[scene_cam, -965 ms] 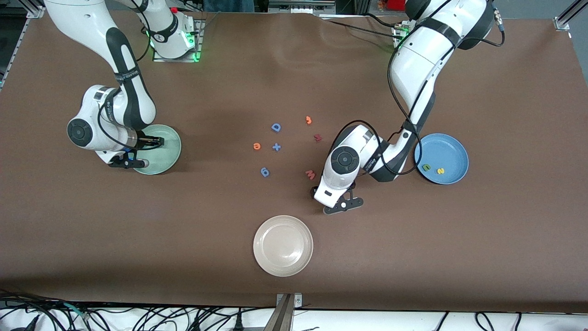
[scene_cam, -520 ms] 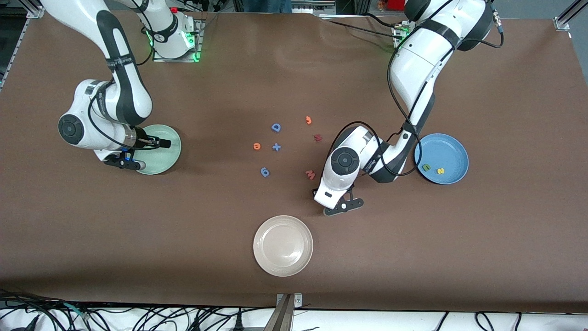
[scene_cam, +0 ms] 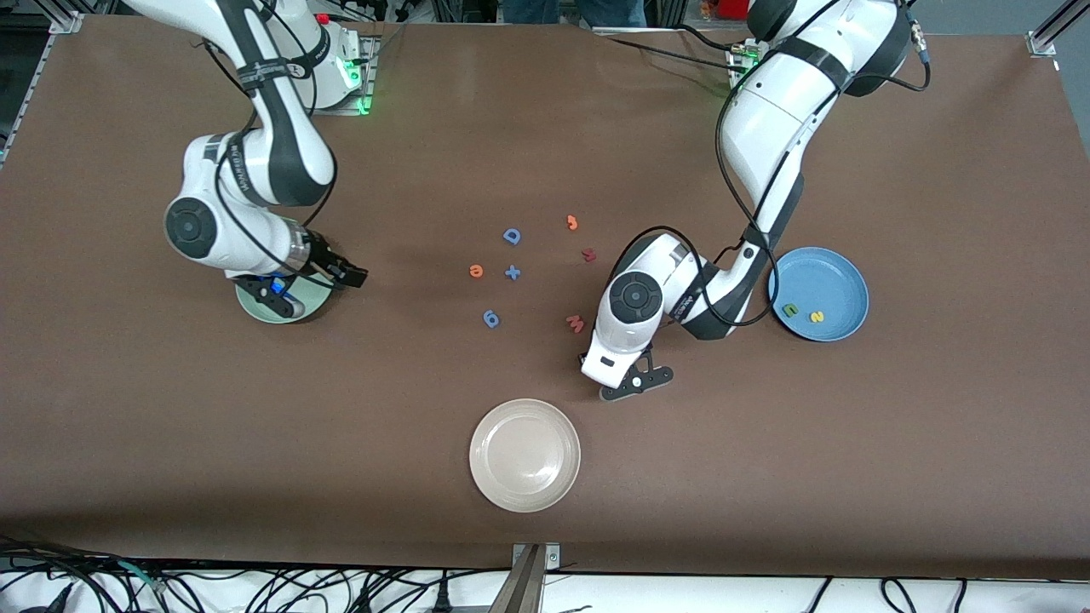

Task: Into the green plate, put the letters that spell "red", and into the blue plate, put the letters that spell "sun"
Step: 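Grasp the yellow n with the left gripper while the right gripper releases the r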

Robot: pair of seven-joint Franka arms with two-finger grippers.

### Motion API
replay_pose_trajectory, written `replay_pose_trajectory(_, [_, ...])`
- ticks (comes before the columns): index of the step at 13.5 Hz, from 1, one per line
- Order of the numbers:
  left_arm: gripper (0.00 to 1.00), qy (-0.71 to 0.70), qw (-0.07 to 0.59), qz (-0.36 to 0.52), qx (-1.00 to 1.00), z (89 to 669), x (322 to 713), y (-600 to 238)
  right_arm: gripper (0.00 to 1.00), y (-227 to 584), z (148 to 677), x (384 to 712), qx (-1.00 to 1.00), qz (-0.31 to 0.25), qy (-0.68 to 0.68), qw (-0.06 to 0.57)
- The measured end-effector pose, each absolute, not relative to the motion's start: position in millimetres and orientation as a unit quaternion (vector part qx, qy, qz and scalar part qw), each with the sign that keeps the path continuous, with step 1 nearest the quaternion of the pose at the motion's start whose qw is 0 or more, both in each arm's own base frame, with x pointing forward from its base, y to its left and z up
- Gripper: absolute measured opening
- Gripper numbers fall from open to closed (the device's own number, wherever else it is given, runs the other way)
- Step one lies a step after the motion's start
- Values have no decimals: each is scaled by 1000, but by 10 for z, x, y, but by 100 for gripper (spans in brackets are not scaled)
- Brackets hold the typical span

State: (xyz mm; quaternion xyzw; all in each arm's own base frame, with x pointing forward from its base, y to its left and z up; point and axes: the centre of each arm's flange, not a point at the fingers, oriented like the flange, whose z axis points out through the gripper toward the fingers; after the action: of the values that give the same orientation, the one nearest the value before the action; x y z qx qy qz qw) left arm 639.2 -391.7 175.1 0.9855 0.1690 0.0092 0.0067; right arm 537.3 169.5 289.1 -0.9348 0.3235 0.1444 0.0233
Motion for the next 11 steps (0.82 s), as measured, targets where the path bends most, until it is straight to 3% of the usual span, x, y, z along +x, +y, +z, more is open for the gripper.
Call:
replay_pose_trajectory(6, [27, 193, 16, 36, 980, 2262, 6712, -3441, 99, 2774, 2557, 5195, -898, 94, 429, 24])
replay_pose_trajectory(11, [27, 131, -35, -8, 991, 2418, 6435, -2248, 98, 3312, 2239, 5112, -903, 76, 421, 23])
